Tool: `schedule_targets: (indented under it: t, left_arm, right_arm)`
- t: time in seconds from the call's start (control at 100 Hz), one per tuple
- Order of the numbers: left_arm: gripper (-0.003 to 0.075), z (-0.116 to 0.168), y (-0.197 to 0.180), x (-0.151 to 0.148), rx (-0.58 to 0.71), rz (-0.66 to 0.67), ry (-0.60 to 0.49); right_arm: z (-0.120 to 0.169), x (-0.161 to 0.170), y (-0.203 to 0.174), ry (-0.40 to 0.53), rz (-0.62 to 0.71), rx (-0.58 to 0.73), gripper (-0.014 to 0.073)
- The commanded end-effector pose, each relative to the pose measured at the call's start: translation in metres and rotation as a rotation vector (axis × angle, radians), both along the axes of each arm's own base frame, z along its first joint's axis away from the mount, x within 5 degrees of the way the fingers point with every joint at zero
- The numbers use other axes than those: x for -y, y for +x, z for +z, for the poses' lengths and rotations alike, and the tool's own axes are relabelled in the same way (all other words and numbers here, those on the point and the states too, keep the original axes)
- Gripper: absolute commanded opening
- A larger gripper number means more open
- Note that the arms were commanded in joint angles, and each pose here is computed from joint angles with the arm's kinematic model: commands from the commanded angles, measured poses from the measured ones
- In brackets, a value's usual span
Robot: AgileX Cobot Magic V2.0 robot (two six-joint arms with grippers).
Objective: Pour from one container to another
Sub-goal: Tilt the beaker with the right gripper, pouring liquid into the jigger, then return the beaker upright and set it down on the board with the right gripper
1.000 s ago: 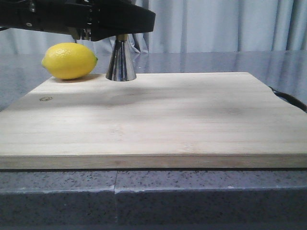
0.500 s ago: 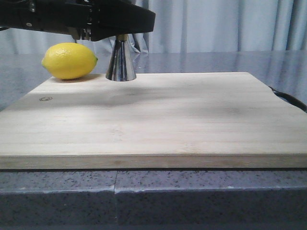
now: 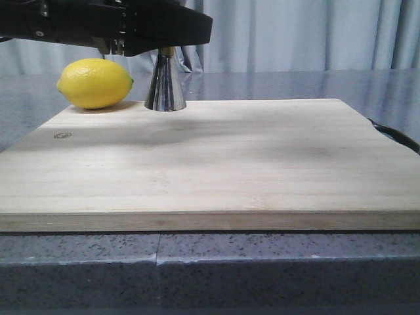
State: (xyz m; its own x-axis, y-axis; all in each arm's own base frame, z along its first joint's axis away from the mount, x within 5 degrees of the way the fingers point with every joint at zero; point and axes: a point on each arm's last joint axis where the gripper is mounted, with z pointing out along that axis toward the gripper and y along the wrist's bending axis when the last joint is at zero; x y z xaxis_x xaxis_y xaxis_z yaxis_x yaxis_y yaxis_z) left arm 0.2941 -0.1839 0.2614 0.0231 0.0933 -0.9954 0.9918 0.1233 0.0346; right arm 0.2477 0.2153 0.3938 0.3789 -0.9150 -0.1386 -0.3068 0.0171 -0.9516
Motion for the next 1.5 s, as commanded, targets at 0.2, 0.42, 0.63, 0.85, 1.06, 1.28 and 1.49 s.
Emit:
schedule_targets:
  t: [0.2,0.42,0.63,0.85,1.06,1.28,1.49]
  left_arm:
    - [0.0262,0.033,-0.007,0.002,0.042,-0.04,-0.145]
    - [0.0262,0.033,-0.007,0.002,0.042,-0.04,-0.145]
    - [0.0262,0.033,-0.007,0.002,0.042,-0.04,-0.145]
    - [0.0262,0.033,-0.007,0.002,0.042,-0.04,-0.145]
    - [0.0262,0.033,-0.007,0.002,0.042,-0.04,-0.145]
    - [0.0262,0.033,-0.007,0.002,0.042,-0.04,-0.145]
    - [0.0262,0.033,-0.007,0.002,0.042,-0.04,-0.145]
  right_arm:
    - [0.034,0.023,-0.003,0.474,-0.127,-0.095,0.03]
    - [0.047,0.064,0.001,0.805,-0.269,-0.153,0.03]
    - [0.024,0.103,0.005,1.015,-0.302,-0.213,0.03]
    - [-0.024,0.137,0.015,1.195,-0.295,-0.334,0.03]
    - [-0.065,0.153,0.01,1.265,-0.184,-0.438,0.03]
    - [-0.097,0.153,0.018,1.235,-0.156,-0.515,0.03]
    - [-0.12,0.144,0.033,1.174,-0.058,-0.559,0.03]
